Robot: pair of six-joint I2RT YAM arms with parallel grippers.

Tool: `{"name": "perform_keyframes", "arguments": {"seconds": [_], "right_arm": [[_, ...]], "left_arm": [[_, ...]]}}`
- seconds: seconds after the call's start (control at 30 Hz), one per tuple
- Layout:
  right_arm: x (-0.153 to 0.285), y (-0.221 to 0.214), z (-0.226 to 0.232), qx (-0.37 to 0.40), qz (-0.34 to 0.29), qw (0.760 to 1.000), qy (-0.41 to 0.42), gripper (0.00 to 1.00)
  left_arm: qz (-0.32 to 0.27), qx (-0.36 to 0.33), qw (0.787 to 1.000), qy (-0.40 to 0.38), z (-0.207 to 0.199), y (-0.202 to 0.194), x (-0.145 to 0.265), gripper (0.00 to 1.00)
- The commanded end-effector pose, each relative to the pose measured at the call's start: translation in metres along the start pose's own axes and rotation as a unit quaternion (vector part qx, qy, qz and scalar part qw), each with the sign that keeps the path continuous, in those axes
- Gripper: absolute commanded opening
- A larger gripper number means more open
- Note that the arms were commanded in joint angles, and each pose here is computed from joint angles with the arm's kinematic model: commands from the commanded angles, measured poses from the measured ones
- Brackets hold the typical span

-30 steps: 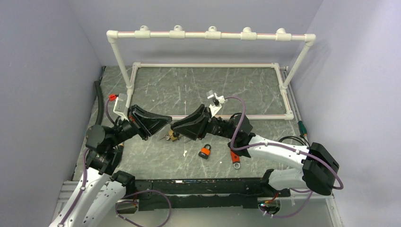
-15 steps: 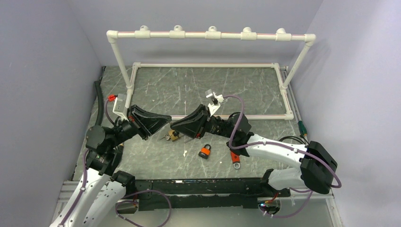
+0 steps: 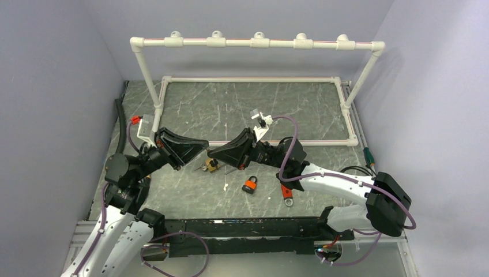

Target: Unlock with the key

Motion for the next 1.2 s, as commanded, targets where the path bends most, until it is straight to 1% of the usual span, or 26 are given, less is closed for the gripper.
{"name": "perform_keyframes", "arguments": {"seconds": [0.0,0.03,0.1,0.13,0.2,0.3,0.37,0.4,0.47,0.57,0.63,0.7,0.83,0.9,0.97,1.17], "right_arm": [[-0.004,0.025,0.008,0.023,-0.041,0.999,0.013,0.0],[-0.003,0.025,0.007,0.023,-0.04,0.999,0.008,0.0],[-0.001,0.024,0.004,0.021,-0.034,0.999,-0.011,0.0],[0.0,0.023,0.001,0.02,-0.03,0.999,-0.024,0.0],[0.005,0.018,-0.009,0.014,-0.021,0.998,-0.065,0.0],[0.018,0.009,-0.025,0.001,-0.001,0.991,-0.137,0.0],[0.031,0.001,-0.034,-0.008,0.015,0.982,-0.189,0.0],[0.038,0.003,-0.037,-0.009,0.013,0.978,-0.21,0.0],[0.056,-0.002,-0.046,-0.015,0.032,0.963,-0.269,0.0],[0.087,-0.001,-0.057,-0.014,0.043,0.93,-0.364,0.0],[0.11,0.003,-0.061,-0.012,0.045,0.906,-0.421,0.0],[0.129,0.012,-0.059,-0.006,0.04,0.888,-0.457,0.0],[0.161,0.018,-0.054,0.006,0.046,0.862,-0.505,0.0],[0.176,0.021,-0.052,0.008,0.045,0.847,-0.529,0.0],[0.189,0.02,-0.049,0.007,0.046,0.837,-0.546,0.0],[0.211,0.022,-0.044,0.003,0.04,0.819,-0.573,0.0]], "left_arm": [[-0.003,-0.003,1.0,-0.001,-0.001,0.0,0.0,0.28],[-0.003,-0.001,1.0,0.002,0.0,0.0,0.0,0.43],[-0.002,-0.002,1.0,0.01,0.002,0.0,0.001,0.66],[-0.001,-0.004,1.0,0.015,0.003,0.0,0.002,0.75],[0.001,-0.011,1.0,0.028,0.003,0.001,0.003,0.86],[0.005,-0.023,0.998,0.052,0.003,0.003,0.006,0.93],[0.012,-0.028,0.997,0.076,0.007,0.004,0.007,0.95],[0.017,-0.028,0.995,0.096,0.012,0.004,0.008,0.96],[0.03,-0.024,0.989,0.146,0.025,0.004,0.009,0.96],[0.066,-0.011,0.976,0.209,0.048,-0.002,0.011,0.96],[0.092,0.007,0.967,0.236,0.064,-0.01,0.01,0.95],[0.106,0.029,0.961,0.253,0.081,-0.019,0.008,0.93],[0.133,0.054,0.95,0.278,0.105,-0.038,0.0,0.91],[0.156,0.049,0.941,0.295,0.114,-0.049,-0.006,0.89],[0.184,0.043,0.929,0.319,0.125,-0.064,-0.013,0.88],[0.242,0.03,0.901,0.359,0.147,-0.102,-0.028,0.87]]}}
Point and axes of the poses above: each gripper's point midway between its finger pads, its own x axis back along the fingers, its own z axis along the line the jaws close on, y = z × x, the point moved 4 cm from there along x, back along the fingers, and after that the axes turned 14 degrees about x, right-handed, at the moved point
